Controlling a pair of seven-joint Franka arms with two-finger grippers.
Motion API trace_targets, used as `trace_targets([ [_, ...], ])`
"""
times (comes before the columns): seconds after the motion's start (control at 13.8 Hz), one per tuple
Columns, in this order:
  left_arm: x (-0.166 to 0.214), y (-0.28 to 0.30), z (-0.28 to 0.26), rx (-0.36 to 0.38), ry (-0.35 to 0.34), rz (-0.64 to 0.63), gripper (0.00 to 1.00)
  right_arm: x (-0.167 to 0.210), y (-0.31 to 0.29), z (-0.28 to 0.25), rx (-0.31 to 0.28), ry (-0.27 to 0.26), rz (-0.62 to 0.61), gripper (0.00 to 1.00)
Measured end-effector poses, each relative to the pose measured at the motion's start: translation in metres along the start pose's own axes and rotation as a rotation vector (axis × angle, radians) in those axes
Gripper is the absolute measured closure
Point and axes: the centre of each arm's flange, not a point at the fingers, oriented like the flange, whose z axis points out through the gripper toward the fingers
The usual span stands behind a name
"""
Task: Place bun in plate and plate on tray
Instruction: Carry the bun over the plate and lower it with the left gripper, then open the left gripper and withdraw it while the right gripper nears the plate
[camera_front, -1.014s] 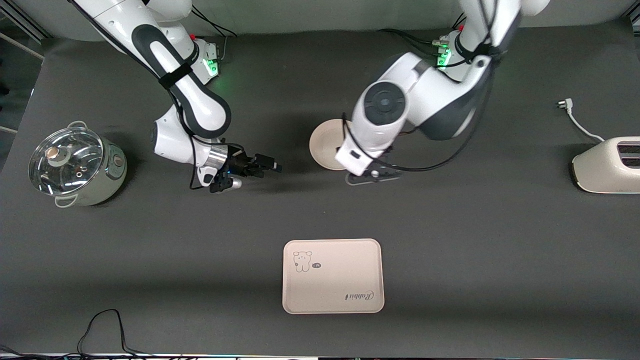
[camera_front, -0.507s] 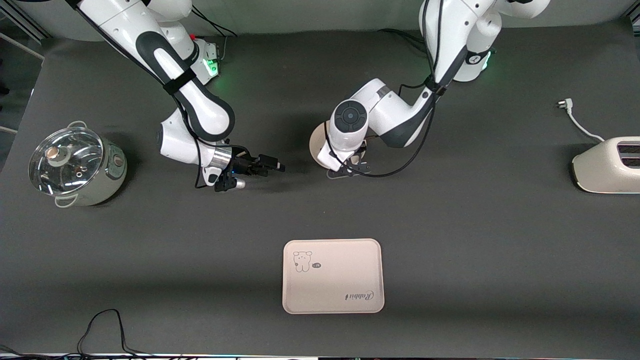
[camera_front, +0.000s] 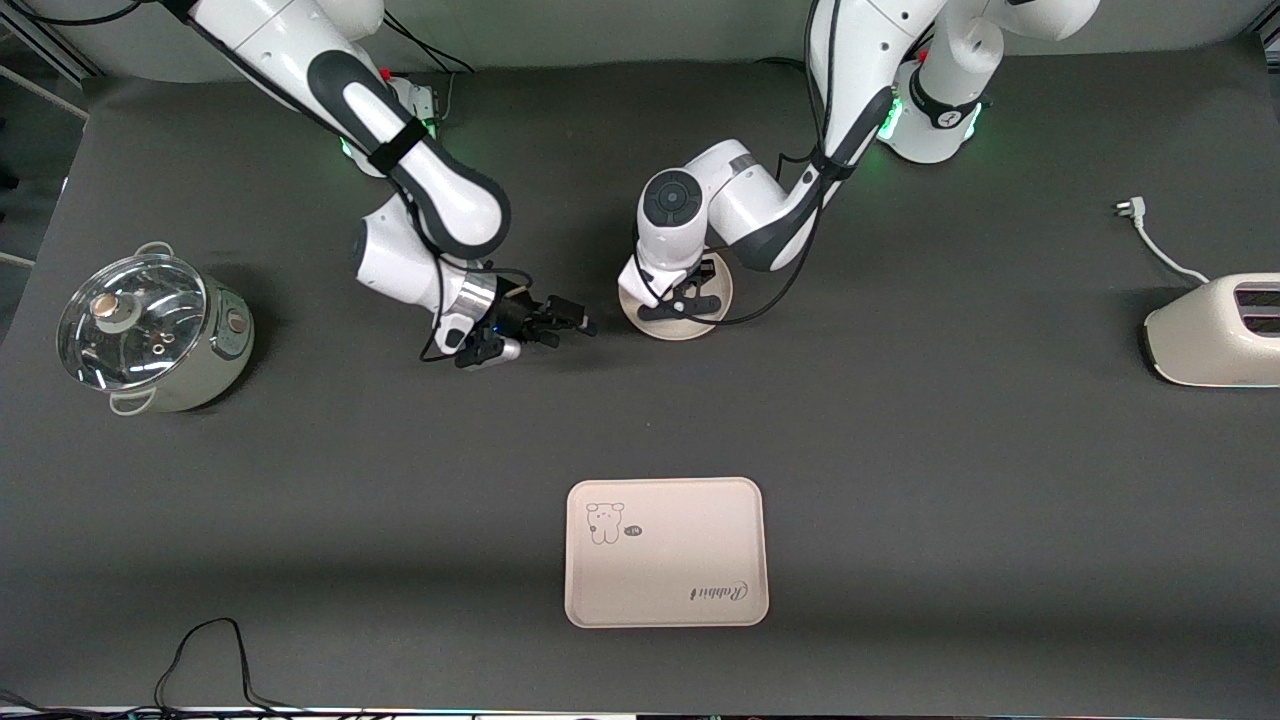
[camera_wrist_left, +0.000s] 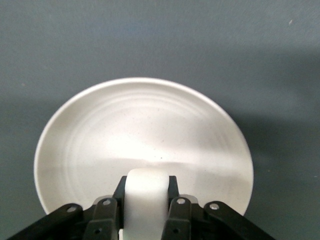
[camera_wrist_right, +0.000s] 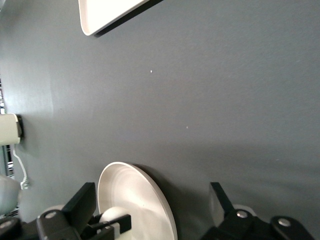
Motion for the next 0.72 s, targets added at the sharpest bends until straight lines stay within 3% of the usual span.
trace_targets([
  [0.29,0.005,-0.006,0.000,0.002,0.007,-0.018,0.16,-0.007,0.003,0.011,-0.024,0.006,-0.001,0.00],
  [0.43,0.019,-0.011,-0.020,0.005,0.022,-0.040,0.00,-0.011,0.000,0.014,-0.036,0.016,-0.011,0.00],
  [0.72,0.093,-0.061,-0.117,0.007,0.066,-0.122,0.00,-0.030,-0.012,0.028,-0.083,0.055,-0.054,0.00],
])
